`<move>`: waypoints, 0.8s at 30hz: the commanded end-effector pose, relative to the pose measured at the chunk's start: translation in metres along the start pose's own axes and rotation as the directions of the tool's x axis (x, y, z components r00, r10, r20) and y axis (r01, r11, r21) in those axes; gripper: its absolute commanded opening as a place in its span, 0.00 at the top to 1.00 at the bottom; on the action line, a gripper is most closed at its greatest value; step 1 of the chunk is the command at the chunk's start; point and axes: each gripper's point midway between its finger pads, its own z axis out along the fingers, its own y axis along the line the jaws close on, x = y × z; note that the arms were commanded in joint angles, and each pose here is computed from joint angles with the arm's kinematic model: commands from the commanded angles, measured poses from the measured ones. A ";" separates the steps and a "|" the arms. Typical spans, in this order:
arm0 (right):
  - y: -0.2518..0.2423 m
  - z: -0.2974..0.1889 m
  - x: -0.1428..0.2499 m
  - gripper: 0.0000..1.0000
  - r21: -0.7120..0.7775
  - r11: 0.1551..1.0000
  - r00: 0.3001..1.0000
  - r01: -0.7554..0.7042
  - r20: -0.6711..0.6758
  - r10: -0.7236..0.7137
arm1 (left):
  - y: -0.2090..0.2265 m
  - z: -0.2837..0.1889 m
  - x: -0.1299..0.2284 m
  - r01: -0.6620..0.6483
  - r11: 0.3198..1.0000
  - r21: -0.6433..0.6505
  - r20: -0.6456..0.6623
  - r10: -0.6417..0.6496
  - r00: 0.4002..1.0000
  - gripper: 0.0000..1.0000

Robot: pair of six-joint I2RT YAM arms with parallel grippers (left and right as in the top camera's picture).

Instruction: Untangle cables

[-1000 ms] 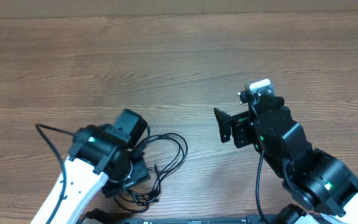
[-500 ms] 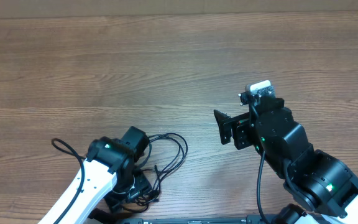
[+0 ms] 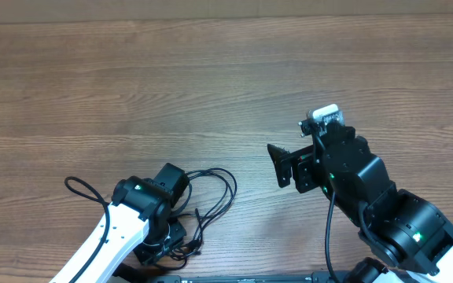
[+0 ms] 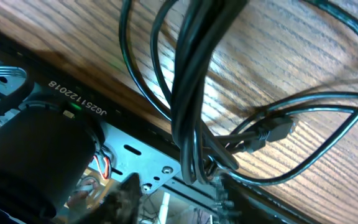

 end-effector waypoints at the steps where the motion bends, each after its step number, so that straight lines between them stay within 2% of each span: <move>1: 0.001 -0.007 -0.006 0.00 -0.016 1.000 1.000 -0.011 0.023 0.011 | 0.003 0.001 -0.004 0.005 1.000 -0.015 0.031 -0.005 1.000 0.54; 8: 0.001 -0.007 -0.006 0.00 -0.017 1.000 1.000 -0.011 0.023 0.011 | 0.007 0.000 -0.015 0.007 0.999 -0.039 0.093 -0.003 0.996 0.44; 13: 0.001 -0.007 -0.005 0.00 -0.019 1.000 1.000 -0.009 0.017 0.010 | 0.003 -0.001 -0.023 0.004 1.000 -0.028 0.133 0.000 0.991 0.43; 19: 0.004 -0.007 -0.001 0.00 -0.034 0.999 1.000 -0.006 0.001 0.006 | -0.006 -0.002 -0.031 -0.003 1.000 0.004 0.175 0.002 0.985 0.48; 22: 0.006 -0.007 -0.001 0.00 -0.046 0.999 1.000 -0.007 -0.003 0.007 | -0.006 -0.002 -0.033 -0.002 1.000 0.003 0.185 0.002 0.983 0.56; 24: 0.006 -0.007 -0.001 0.00 -0.048 0.999 1.000 -0.007 -0.003 0.007 | -0.005 -0.002 -0.034 -0.005 1.000 -0.003 0.189 0.006 0.982 0.54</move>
